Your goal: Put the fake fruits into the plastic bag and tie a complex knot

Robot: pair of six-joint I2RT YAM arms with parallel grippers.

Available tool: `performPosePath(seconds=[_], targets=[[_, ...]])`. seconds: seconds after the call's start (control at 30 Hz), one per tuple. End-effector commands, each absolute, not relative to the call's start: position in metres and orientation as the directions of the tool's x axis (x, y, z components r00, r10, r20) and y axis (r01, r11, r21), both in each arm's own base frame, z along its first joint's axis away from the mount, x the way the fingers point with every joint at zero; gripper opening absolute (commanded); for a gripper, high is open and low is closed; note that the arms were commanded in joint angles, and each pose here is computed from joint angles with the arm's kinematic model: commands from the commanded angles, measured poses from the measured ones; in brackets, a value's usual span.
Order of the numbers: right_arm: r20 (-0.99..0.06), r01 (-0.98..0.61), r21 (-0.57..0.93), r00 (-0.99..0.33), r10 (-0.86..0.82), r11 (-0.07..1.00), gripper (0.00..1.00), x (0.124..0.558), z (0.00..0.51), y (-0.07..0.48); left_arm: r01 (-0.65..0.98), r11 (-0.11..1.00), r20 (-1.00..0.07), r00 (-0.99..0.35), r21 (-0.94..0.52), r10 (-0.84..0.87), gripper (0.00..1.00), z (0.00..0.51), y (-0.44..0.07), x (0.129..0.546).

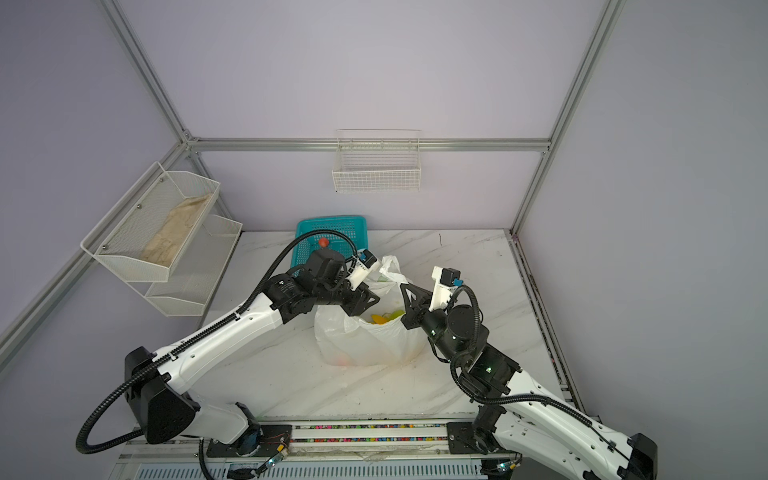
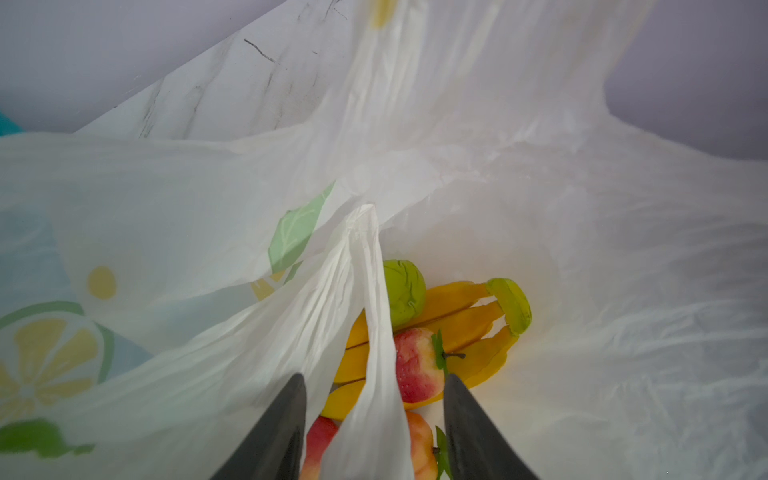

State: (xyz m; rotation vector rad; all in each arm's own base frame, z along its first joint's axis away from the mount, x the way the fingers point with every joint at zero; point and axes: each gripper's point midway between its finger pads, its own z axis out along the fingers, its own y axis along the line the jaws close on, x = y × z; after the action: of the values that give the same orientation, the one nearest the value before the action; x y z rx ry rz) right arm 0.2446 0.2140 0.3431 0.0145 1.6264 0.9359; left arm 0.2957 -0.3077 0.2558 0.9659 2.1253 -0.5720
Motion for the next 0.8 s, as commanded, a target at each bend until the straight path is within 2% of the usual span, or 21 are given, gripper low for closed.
performPosePath(seconds=[0.0,0.1,0.17,0.43,0.53,0.77], targets=[[-0.811,-0.461,0.582,-0.261,0.524,0.670,0.00,0.247,0.361,0.207,0.818,0.572,-0.821,-0.361,-0.052,0.442,0.58,0.304,-0.311,0.293],[-0.817,-0.457,0.574,-0.259,0.516,0.679,0.00,0.248,0.361,0.207,0.815,0.579,-0.804,-0.363,-0.028,0.471,0.59,0.299,-0.309,0.297],[-0.820,-0.457,0.570,-0.256,0.513,0.683,0.01,0.249,0.361,0.208,0.809,0.588,-0.799,-0.361,-0.011,0.481,0.55,0.299,-0.309,0.301],[-0.833,-0.422,0.551,-0.224,0.506,0.720,0.01,0.251,0.364,0.198,0.794,0.608,-0.831,-0.352,-0.020,0.431,0.12,0.319,-0.313,0.308],[-0.833,-0.401,0.550,-0.199,0.516,0.733,0.01,0.251,0.367,0.189,0.782,0.622,-0.880,-0.323,-0.040,0.349,0.02,0.338,-0.311,0.306],[-0.827,-0.381,0.558,-0.177,0.534,0.737,0.01,0.254,0.374,0.184,0.768,0.621,-0.969,-0.240,-0.156,0.055,0.00,0.393,-0.294,0.292]])
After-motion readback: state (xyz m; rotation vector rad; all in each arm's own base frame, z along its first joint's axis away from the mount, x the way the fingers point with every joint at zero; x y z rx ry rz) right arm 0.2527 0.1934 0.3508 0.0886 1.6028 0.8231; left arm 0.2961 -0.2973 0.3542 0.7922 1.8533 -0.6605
